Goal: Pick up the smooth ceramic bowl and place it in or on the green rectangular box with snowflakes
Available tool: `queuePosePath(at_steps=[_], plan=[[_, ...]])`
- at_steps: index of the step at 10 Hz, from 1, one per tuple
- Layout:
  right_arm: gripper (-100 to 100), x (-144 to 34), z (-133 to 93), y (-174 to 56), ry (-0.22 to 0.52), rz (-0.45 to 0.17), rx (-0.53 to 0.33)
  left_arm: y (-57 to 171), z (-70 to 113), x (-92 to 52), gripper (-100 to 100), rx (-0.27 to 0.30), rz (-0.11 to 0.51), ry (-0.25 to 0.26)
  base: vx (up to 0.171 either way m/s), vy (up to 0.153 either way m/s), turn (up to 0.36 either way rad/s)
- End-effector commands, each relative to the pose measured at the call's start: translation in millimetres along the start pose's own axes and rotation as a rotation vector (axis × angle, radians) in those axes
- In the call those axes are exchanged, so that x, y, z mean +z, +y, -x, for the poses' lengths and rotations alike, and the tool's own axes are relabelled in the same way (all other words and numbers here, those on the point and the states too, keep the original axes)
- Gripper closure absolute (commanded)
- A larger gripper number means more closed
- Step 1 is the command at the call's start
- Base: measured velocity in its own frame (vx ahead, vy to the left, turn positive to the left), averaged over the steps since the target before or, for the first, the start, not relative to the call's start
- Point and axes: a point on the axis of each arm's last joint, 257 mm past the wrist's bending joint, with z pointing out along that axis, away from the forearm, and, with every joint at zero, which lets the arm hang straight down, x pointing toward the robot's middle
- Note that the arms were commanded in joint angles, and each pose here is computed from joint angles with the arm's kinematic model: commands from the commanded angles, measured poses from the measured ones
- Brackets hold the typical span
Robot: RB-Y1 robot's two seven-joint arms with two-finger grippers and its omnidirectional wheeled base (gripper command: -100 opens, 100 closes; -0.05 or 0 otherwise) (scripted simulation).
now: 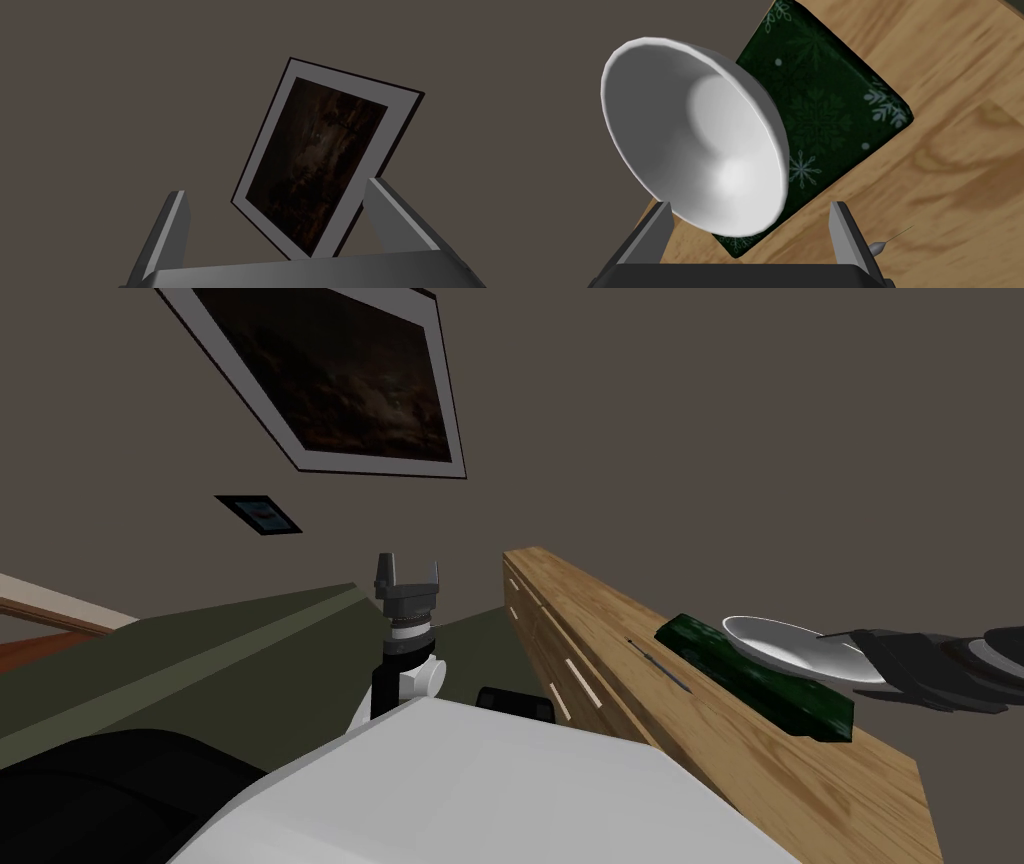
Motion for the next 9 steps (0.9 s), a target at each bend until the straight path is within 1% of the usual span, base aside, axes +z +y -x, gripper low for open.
queuePosePath(at_steps=[1, 2, 3, 5, 9], plan=[[-100, 0.4, 0, -2, -0.001, -0.004, -0.001, 0, 0.0, 0.0, 0, 0.0, 0.0, 0.0, 0.0, 0.0, 0.0], [-100, -6.3, 10, -8, -0.017, -0.004, -0.027, 0, 0.0, 0.0, 0, 0.0, 0.0, 0.0, 0.062, -0.005, -0.201], [-100, -13.2, 19, -14, -0.032, -0.005, -0.053, 0, 0.1, -0.1, 0, 0.0, 0.0, 0.0, 0.086, 0.061, -0.28], [-100, -20.4, 28, -20, -0.048, -0.006, -0.08, 0, 0.0, 0.0, 0, 0.0, 0.0, 0.0, 0.059, 0.065, -0.201], [-100, -20.4, 28, -20, -0.048, -0.006, -0.08, 0, 0.0, 0.0, 0, 0.0, 0.0, 0.0, 0.0, 0.0, 0.001]])
